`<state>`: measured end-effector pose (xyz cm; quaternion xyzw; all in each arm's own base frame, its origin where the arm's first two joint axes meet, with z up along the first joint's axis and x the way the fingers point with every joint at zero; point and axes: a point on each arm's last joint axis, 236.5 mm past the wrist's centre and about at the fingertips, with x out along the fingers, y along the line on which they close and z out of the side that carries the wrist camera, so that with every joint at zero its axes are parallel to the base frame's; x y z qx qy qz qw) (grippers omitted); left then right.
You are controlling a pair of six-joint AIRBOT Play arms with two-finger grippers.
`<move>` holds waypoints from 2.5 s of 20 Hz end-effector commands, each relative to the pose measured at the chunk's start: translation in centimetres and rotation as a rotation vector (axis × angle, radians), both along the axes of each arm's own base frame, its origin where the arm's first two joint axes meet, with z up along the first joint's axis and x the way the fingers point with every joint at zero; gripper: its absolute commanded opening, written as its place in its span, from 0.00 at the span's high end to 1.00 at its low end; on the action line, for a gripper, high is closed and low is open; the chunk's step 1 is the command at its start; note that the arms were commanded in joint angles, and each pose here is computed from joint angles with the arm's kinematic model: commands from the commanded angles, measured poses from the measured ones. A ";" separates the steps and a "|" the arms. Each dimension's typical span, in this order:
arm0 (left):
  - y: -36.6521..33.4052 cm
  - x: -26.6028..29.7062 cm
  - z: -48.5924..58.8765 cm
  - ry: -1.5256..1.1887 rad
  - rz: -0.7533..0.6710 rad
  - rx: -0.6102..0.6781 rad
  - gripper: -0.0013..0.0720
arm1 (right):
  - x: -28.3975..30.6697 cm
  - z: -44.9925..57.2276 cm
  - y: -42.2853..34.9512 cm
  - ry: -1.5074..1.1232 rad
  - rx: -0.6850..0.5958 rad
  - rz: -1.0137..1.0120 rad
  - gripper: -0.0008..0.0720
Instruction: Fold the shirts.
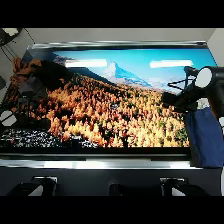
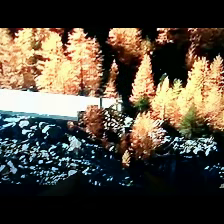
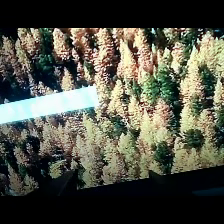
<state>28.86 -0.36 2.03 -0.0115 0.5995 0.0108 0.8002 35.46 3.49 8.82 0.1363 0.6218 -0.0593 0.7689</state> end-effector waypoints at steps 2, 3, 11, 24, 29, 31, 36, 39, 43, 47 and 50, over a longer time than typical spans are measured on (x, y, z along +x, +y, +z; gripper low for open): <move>0.0 0.0 0.0 0.000 0.000 0.000 0.32 | 0.0 0.0 0.0 0.000 0.000 0.000 0.22; 0.0 0.0 0.0 0.000 0.000 0.000 0.32 | 0.0 0.0 0.0 0.000 0.000 0.000 0.22; 0.0 0.0 0.0 0.000 0.000 0.000 0.32 | 0.0 0.0 0.0 0.000 0.000 0.000 0.22; -0.4 0.8 0.1 -0.029 0.000 -0.016 0.32 | 4.1 1.3 0.2 -0.180 0.012 -0.012 0.23; -2.5 6.7 3.1 -0.303 0.061 -0.145 0.08 | 7.7 3.3 0.3 -0.353 0.022 -0.023 0.23; -0.3 11.7 6.0 -0.456 0.262 -0.224 0.06 | 9.0 4.2 0.3 -0.423 0.028 -0.028 0.23; 11.7 20.7 5.0 -0.357 0.700 -0.393 0.04 | 8.7 4.0 0.3 -0.408 0.022 -0.017 0.23; 17.3 21.9 1.9 -0.279 0.904 -0.538 0.04 | 7.0 2.8 0.3 -0.320 0.018 -0.011 0.23; 22.3 21.9 -2.5 -0.284 1.021 -0.549 0.04 | 5.7 2.1 0.3 -0.258 0.014 -0.007 0.23; 22.3 24.5 -6.2 -0.318 0.994 -0.620 0.04 | 5.7 2.1 0.3 -0.257 0.014 -0.007 0.23; 21.6 27.3 -7.0 -0.401 0.933 -0.715 0.04 | 5.6 2.0 0.5 -0.252 0.025 -0.006 0.23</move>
